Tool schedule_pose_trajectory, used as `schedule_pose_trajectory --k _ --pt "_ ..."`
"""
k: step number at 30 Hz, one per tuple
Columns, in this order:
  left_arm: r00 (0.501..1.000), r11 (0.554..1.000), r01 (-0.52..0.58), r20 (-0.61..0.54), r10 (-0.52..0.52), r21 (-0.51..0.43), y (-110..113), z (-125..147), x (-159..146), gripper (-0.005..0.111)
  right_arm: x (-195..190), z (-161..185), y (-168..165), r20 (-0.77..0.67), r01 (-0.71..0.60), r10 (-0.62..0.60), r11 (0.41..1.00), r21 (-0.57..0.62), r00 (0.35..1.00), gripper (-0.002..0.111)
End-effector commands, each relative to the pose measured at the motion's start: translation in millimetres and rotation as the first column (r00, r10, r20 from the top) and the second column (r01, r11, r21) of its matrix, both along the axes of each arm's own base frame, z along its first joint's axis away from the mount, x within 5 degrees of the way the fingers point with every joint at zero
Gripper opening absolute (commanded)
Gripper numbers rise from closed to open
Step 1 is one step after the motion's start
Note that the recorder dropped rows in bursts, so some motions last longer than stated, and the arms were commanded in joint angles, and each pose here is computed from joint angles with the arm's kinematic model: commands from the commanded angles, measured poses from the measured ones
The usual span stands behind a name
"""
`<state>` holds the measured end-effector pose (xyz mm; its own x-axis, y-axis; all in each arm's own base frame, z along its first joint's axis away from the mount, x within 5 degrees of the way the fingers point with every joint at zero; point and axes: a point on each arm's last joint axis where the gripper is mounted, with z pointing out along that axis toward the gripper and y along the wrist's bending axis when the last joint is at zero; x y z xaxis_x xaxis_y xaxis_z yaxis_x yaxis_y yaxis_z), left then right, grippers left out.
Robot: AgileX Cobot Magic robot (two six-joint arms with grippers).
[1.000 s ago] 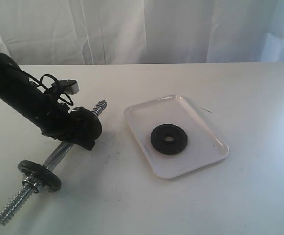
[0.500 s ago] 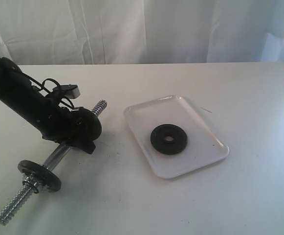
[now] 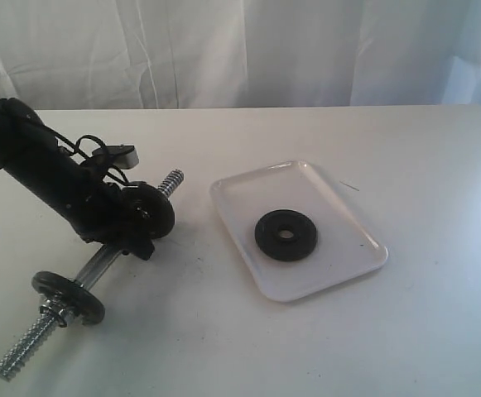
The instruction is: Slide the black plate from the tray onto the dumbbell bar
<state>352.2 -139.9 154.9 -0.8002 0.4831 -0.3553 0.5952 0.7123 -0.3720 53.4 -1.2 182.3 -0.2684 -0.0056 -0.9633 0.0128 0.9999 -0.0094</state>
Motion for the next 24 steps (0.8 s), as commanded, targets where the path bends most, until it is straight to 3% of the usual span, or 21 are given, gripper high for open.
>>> schedule_pose_trajectory --k 1,4,11,14,19,24 --pt "0.999 1.000 0.015 -0.035 -0.016 -0.019 -3.4 3.2 -4.2 0.022 0.1 0.0 -0.4 0.016 0.005 -0.005 1.000 -0.002 1.000 0.000" --pt "0.999 1.000 0.023 -0.031 -0.023 -0.019 -3.4 3.2 -4.2 0.000 0.1 0.0 -0.4 0.016 0.005 -0.005 1.000 -0.002 1.000 0.000" --pt "0.999 0.997 0.037 0.038 -0.034 -0.068 -7.0 8.9 -0.9 0.000 0.1 0.0 -0.4 0.016 0.005 -0.005 1.000 -0.002 1.000 0.000" --pt "0.992 0.984 0.068 0.118 -0.048 -0.167 -13.8 24.2 0.5 0.000 0.1 0.0 -0.4 0.016 0.005 -0.005 1.000 -0.002 1.000 0.000" --pt "0.974 0.973 0.114 0.216 -0.070 -0.201 -15.2 52.0 -4.4 0.000 0.1 0.0 -0.4 0.016 0.005 -0.005 1.000 -0.002 1.000 0.000" --pt "0.959 0.962 0.156 0.267 -0.094 -0.222 -14.0 80.5 -16.0 0.000 0.8 3.1 -1.1 0.044 -0.027 0.036 0.983 -0.184 0.998 0.000"
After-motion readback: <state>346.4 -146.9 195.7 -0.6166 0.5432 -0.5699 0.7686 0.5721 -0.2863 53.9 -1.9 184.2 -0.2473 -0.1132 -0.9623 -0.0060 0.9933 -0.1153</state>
